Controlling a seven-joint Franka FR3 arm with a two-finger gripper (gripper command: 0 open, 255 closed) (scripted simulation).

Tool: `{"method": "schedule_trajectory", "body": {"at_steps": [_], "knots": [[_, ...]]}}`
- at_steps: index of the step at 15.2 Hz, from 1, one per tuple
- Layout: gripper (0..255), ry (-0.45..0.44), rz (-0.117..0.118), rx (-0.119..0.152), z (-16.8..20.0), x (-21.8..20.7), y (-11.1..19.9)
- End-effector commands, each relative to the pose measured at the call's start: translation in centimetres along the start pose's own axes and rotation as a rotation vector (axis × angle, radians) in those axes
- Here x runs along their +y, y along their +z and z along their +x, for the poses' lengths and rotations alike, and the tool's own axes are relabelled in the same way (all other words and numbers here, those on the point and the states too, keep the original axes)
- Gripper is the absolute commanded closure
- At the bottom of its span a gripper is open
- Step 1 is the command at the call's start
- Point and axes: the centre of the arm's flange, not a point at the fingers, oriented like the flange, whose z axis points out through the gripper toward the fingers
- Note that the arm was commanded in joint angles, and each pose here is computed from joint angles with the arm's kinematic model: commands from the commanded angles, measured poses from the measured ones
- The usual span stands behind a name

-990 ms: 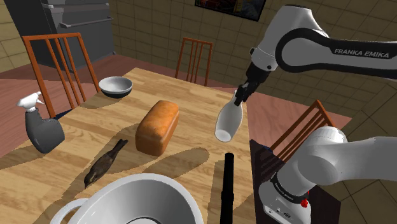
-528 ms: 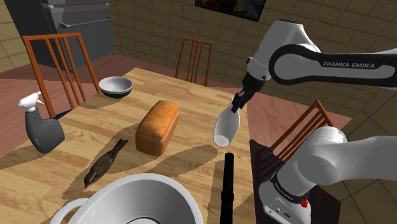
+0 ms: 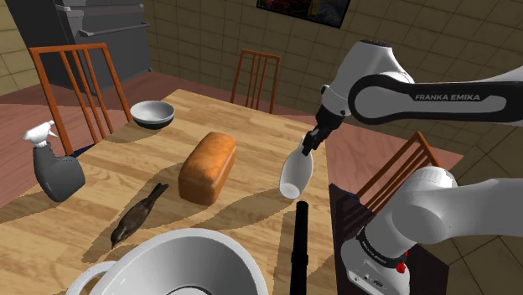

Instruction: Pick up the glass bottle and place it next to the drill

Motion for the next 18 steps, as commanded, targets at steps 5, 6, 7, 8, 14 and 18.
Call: {"method": "schedule_trajectory", "body": {"at_steps": [5, 6, 7, 8, 14, 18], "knots": [[0, 0.000, 0.000, 0.001, 0.0, 0.0, 0.0], [0, 0.000, 0.000, 0.001, 0.0, 0.0, 0.0], [0, 0.000, 0.000, 0.001, 0.0, 0.0, 0.0], [0, 0.000, 0.000, 0.001, 0.0, 0.0, 0.0], [0, 0.000, 0.000, 0.001, 0.0, 0.0, -5.0], [0, 0.000, 0.000, 0.001, 0.0, 0.0, -5.0]]}}
